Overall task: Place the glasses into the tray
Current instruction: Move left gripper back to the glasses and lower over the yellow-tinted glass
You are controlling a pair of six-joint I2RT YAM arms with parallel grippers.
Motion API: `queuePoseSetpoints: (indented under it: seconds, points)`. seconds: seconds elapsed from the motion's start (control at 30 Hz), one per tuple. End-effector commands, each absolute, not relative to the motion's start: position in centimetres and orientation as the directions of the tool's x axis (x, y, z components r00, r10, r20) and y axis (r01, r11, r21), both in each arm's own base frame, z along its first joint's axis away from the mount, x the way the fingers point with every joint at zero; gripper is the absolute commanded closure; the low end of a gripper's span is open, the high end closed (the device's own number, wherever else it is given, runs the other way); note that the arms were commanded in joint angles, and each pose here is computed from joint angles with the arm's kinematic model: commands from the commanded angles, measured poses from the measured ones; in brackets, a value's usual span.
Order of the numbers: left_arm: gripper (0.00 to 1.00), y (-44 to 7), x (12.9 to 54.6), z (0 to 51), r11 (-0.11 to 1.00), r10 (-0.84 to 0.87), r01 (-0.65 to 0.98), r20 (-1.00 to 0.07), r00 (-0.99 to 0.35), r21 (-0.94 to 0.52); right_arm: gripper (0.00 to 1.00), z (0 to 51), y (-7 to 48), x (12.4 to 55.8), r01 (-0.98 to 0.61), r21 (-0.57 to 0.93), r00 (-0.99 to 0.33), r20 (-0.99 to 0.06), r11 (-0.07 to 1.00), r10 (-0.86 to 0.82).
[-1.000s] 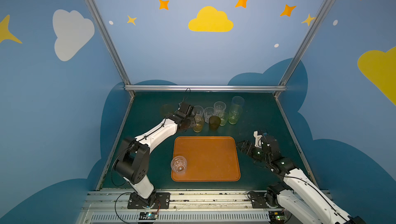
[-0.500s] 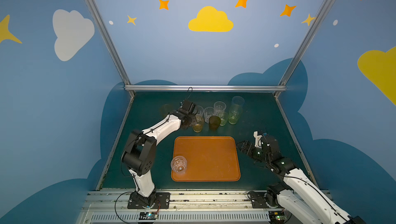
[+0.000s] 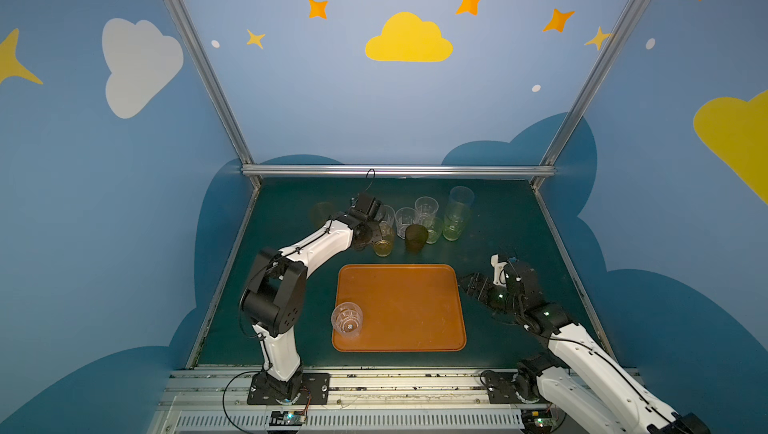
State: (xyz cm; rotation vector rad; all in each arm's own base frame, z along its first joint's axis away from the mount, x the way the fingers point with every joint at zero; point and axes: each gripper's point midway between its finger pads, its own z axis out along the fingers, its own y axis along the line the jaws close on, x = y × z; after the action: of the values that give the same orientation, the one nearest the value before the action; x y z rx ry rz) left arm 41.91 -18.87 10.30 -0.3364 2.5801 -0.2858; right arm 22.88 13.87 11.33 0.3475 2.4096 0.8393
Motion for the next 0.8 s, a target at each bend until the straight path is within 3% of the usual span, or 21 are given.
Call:
queuePoseSetpoints:
  seconds: [0.0,0.63,0.77]
  points:
    - [0.93,-18.5,42.1,9.8,0.955,-0.275,-0.185,-0.459,-0.845,-0.23,0.13,12.5,14.0,23.2,0.04,0.64,-0.804,-0.435,0.767,0.405]
    - [0.91,-18.9,42.4,8.5,0.958,-0.261,-0.179,-0.429,-0.865,-0.223,0.13,12.5,13.8,23.0,0.041,0.64,-0.802,-0.437,0.767,0.407]
    - [0.96,-19.1,42.5,8.6,0.96,-0.254,-0.171,-0.428,-0.867,-0.223,0.13,12.6,13.8,23.0,0.037,0.64,-0.8,-0.441,0.768,0.406]
